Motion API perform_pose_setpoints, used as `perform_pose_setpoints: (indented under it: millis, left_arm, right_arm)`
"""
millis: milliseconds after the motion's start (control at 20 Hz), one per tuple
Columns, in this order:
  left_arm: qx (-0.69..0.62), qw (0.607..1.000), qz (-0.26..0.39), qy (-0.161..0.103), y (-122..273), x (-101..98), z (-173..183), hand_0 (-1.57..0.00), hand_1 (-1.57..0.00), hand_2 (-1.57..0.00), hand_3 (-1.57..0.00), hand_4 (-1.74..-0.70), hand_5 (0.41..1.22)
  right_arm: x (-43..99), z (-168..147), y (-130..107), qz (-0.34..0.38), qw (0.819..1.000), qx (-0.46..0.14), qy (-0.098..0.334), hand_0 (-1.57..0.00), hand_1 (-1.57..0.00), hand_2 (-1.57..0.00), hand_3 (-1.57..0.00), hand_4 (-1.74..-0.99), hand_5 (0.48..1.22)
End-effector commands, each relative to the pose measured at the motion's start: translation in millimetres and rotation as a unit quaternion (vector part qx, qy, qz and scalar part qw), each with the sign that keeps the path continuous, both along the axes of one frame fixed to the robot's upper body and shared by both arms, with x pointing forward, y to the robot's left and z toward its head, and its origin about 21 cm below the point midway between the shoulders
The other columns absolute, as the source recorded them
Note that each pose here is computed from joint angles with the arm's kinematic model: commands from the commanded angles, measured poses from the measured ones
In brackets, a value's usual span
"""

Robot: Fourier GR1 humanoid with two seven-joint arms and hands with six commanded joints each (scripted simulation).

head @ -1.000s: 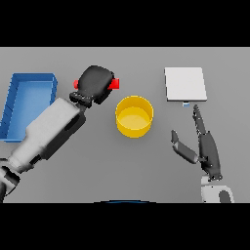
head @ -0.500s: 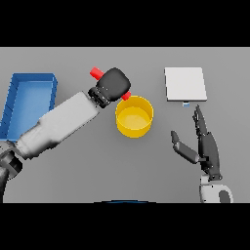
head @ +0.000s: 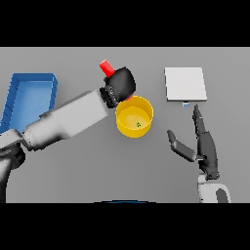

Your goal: Pick up the red beaker and tilt it to pour out 1 green nut into yellow bowl. Pick up the yellow bowl and place it on the metallic measuring scale.

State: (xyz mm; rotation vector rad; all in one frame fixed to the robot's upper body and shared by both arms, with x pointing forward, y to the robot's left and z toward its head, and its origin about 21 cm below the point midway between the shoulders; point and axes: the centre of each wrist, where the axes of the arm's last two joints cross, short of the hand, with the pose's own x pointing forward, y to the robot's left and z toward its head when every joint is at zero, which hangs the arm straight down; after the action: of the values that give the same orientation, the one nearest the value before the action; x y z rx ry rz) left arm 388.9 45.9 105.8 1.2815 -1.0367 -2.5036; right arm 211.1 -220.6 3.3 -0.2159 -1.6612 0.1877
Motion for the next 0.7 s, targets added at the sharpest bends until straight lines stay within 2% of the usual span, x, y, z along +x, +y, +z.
perform_pose_setpoints:
  millis: [0,250,350,500,550,650]
  left_arm:
    - [0.018,1.0,-0.003,-0.008,-2,1.3,4,-1.57,-1.57,-1.57,-1.56,-1.74,1.221]
    - [0.093,0.995,-0.026,-0.024,-16,3.1,10,-1.57,-1.57,-1.57,-1.57,-1.74,1.221]
    - [0.118,0.991,-0.043,-0.036,-19,1.1,8,-1.57,-1.57,-1.57,-1.57,-1.73,1.221]
    - [0.147,0.986,-0.067,-0.046,-21,3.9,10,-1.57,-1.57,-1.57,-1.57,-1.73,1.221]
    - [0.152,0.984,-0.075,-0.052,-23,3.4,12,-1.57,-1.57,-1.57,-1.57,-1.73,1.221]
    - [0.156,0.983,-0.071,-0.06,-25,10.2,31,-1.57,-1.57,-1.57,-1.57,-1.73,1.221]
  right_arm:
    - [-2.2,-2,-2,-0.001,1.0,-0.004,-0.001,0.0,0.0,0.0,0.0,-1.27,0.588]
    - [-2.1,-2,5,-0.002,1.0,-0.013,-0.001,0.0,0.0,0.0,0.0,-1.216,0.585]
    - [-2.9,-2,-1,-0.006,1.0,-0.016,-0.003,0.0,0.0,0.0,0.0,-1.204,0.591]
    - [-5.0,-1,3,-0.004,1.0,-0.017,-0.015,0.0,0.0,0.0,0.0,-1.209,0.593]
    - [-1.1,0,2,-0.007,1.0,-0.023,-0.012,0.0,0.0,0.0,0.0,-1.21,0.594]
    - [-3.7,-5,1,-0.009,1.0,-0.026,-0.001,0.0,0.0,0.0,0.0,-1.206,0.592]
